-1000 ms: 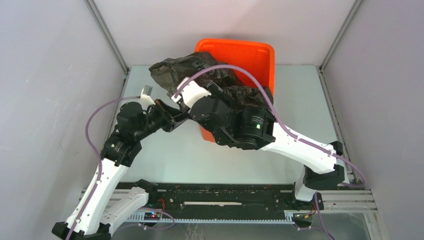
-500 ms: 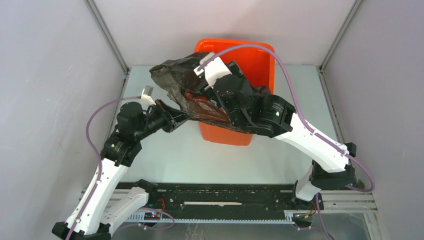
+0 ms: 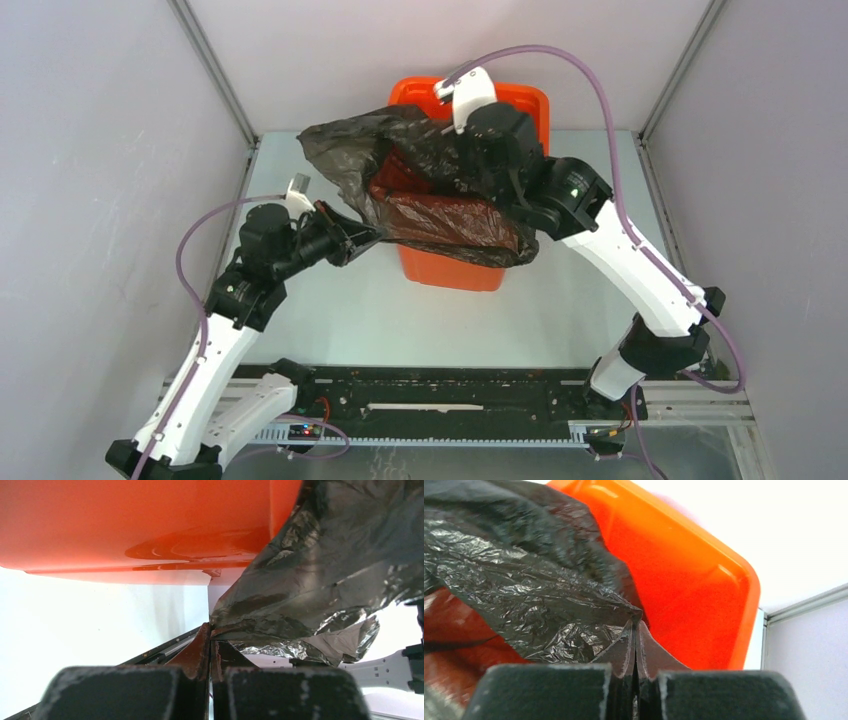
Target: Put the trash bags into the trash bin
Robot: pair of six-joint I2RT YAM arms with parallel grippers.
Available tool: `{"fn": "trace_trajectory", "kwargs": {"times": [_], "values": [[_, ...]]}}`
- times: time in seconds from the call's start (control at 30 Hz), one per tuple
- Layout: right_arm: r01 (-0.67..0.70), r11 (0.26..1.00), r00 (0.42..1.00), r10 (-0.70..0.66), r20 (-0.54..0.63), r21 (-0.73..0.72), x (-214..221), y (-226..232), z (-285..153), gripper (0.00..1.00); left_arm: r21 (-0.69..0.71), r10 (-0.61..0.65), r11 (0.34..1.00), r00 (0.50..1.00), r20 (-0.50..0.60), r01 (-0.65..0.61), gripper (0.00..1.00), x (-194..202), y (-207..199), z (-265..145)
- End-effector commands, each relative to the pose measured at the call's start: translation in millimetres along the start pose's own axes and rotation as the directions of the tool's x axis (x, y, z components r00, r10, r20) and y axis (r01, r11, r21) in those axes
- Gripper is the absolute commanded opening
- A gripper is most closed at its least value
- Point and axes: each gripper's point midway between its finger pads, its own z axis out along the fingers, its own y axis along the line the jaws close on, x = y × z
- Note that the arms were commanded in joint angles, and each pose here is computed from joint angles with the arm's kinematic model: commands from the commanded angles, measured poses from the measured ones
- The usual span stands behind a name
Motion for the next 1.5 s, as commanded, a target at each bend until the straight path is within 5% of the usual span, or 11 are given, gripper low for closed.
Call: {"fn": "trace_trajectory", "kwargs": {"times": [0.0, 0.4, 0.7, 0.83, 1.03, 1.23, 1.47], "values": [[-0.123, 0.992, 0.989, 0.12, 0.085, 0.036, -19, -41, 3, 0.0, -0.016, 0.002, 1.0, 1.0, -0.02, -0.002, 0.0, 5, 11, 5], [-0.149, 0.989, 0.976, 0.149, 0.157, -0.011, -29, -77, 52, 0.0, -0.096, 0.065, 0.993, 0.998, -0.006, -0.065, 0.05, 2, 30, 6], [-0.199, 0.977, 0.963, 0.211, 0.168, -0.082, -34, -76, 51, 0.0, -0.084, 0.258, 0.964, 0.964, 0.059, -0.253, 0.73, -9, -2, -36], [-0.214, 0.972, 0.957, 0.229, 0.178, -0.097, -39, -77, 45, 0.0, -0.102, 0.348, 0.936, 0.93, 0.122, -0.337, 0.87, -18, -21, -67], [-0.267, 0.959, 0.945, 0.28, 0.167, -0.097, -39, -85, 35, 0.0, -0.208, 0.358, 0.928, 0.897, 0.259, -0.31, 0.94, -61, -44, -94], [-0.309, 0.944, 0.934, 0.324, 0.151, -0.114, -36, -88, 29, 0.0, -0.159, 0.284, 0.957, 0.898, 0.337, -0.243, 1.0, -109, -74, -62], [-0.388, 0.915, 0.906, 0.4, 0.141, -0.108, -32, -105, 28, 0.0, -0.207, 0.286, 0.953, 0.875, 0.39, -0.22, 0.91, -156, -72, -28]]}}
